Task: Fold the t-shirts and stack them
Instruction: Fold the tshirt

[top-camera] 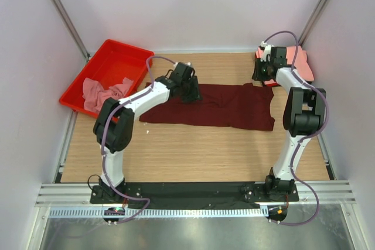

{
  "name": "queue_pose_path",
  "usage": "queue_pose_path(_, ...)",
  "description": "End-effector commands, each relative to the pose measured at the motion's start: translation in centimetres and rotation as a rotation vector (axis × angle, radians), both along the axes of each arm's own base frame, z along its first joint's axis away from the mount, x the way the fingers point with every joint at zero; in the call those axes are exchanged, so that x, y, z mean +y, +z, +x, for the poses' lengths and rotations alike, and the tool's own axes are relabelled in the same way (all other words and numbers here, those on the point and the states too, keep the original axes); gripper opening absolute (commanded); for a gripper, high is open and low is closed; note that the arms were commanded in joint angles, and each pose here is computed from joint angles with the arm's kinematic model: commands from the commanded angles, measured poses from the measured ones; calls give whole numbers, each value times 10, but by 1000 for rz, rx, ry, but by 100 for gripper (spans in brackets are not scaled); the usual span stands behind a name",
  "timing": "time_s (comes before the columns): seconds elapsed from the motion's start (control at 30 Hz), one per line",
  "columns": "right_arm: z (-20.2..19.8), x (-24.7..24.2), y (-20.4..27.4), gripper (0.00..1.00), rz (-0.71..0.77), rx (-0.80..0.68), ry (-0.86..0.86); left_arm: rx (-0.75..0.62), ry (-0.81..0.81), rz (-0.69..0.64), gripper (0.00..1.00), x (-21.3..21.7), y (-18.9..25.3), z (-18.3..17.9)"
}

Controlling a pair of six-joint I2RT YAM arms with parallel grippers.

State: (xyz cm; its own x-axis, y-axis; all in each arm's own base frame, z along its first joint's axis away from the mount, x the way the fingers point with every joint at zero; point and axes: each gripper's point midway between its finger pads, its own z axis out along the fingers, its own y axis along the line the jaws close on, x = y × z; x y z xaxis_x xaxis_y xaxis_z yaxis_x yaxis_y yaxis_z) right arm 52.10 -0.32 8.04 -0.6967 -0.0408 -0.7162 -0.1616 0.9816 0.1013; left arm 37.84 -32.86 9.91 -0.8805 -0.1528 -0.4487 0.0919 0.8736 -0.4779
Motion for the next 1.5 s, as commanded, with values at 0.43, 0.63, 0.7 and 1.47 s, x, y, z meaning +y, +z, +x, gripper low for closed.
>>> queue_pose_path(0.43,-88,83,78,32,147,62,-360,-138,-95,-183,38,-103,11,75)
queue_pose_path(0.63,-124,85,82,31,171,37,-375,-170,-99,-197,36,-131,-2,84)
queue_pose_path(0.7,-134,83,91,31,186,4,-368,-168,-102,-191,36,-140,-13,83)
queue_pose_path(1.47,-150,89,114,31,237,-68,-309,-166,-29,-124,27,-141,-44,96)
